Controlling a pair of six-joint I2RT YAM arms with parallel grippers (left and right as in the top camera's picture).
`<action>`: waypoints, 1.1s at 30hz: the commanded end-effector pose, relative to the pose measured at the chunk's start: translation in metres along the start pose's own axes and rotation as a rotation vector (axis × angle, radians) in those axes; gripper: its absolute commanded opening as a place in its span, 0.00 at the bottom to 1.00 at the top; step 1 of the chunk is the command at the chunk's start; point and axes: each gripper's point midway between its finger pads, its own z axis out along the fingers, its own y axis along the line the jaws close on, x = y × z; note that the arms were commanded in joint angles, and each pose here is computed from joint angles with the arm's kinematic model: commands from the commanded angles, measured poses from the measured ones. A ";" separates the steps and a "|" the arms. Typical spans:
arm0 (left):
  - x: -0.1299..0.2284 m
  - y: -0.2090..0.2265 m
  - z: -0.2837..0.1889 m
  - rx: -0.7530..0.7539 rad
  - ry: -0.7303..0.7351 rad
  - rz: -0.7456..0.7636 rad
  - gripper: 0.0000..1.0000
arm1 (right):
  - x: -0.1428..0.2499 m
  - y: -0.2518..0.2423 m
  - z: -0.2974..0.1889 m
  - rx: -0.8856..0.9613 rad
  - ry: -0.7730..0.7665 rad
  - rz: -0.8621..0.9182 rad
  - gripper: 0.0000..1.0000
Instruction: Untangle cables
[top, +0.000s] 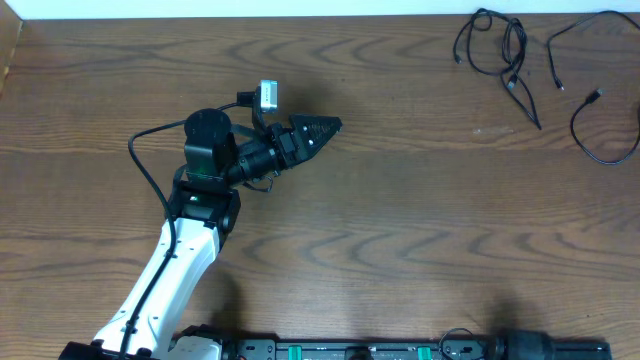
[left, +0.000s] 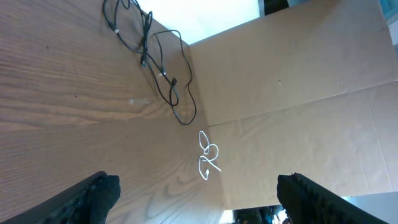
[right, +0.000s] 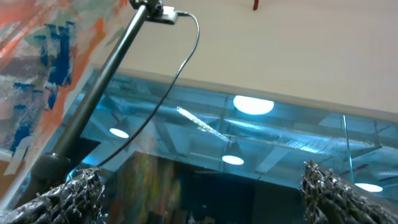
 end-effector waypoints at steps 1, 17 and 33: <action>-0.003 -0.009 -0.002 0.018 -0.004 0.045 0.88 | -0.009 0.002 0.001 0.029 -0.057 -0.056 0.99; -0.003 -0.009 -0.002 0.018 -0.004 0.045 0.88 | 0.093 -0.020 0.047 0.046 -0.028 -0.034 0.99; -0.003 -0.009 -0.002 0.018 -0.004 0.045 0.88 | 0.191 -0.024 0.046 0.020 0.213 0.194 0.99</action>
